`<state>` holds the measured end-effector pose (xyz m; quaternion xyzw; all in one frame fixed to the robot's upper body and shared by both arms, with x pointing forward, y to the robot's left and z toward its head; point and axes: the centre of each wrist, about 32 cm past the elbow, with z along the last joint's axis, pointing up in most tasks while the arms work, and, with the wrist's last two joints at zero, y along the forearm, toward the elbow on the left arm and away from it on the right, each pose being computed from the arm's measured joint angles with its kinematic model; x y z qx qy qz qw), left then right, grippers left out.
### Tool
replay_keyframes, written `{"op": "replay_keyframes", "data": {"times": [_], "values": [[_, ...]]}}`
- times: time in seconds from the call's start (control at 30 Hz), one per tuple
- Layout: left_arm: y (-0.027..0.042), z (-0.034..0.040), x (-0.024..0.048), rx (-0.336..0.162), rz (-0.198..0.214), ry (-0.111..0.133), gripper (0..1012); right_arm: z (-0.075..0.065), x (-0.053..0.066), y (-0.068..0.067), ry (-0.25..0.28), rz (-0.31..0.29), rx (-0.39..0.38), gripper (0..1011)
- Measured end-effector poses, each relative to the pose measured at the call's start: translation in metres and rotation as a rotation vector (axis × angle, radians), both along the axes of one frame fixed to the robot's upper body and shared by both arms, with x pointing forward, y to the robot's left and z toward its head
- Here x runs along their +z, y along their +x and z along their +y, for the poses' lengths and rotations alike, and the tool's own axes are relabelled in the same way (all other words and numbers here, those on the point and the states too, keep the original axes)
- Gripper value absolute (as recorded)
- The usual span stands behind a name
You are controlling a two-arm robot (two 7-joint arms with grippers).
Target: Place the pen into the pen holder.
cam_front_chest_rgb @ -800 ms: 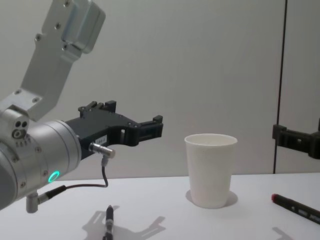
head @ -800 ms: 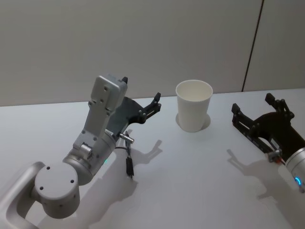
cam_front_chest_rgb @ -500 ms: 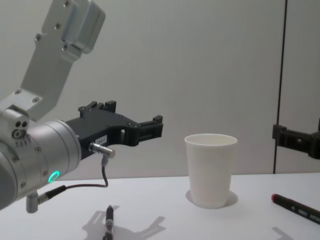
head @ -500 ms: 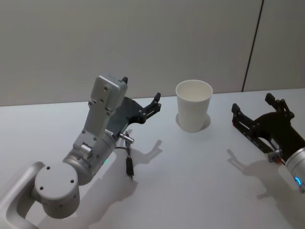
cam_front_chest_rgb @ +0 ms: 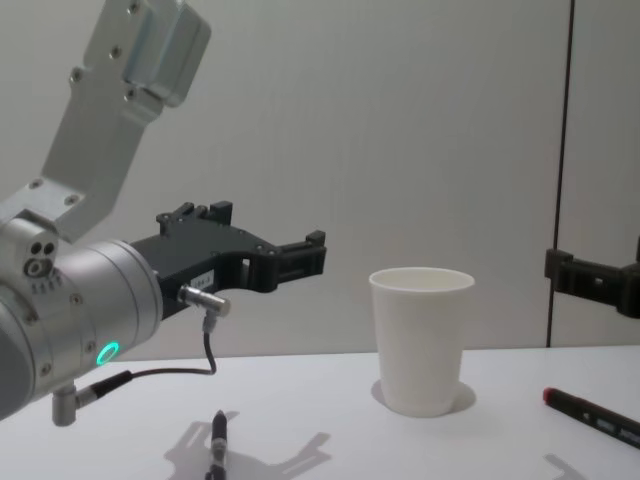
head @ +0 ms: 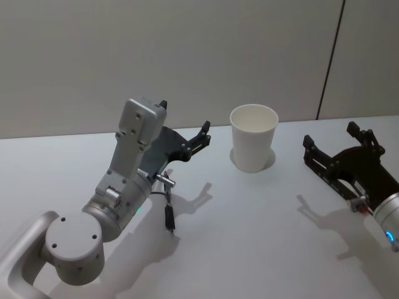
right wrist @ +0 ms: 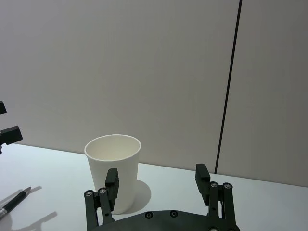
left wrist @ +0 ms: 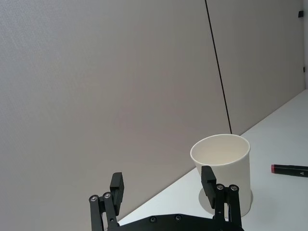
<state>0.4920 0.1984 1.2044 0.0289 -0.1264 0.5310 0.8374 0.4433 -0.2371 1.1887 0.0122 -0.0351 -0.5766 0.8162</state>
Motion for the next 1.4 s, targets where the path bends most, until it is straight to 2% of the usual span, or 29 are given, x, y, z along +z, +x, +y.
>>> {"op": "replay_keyframes", "data": {"times": [1.4], "values": [[0.0, 0.0, 0.0, 0.0, 0.0, 0.0, 1001, 0.0, 0.0, 0.0, 0.0, 0.0, 0.0, 1001]]}}
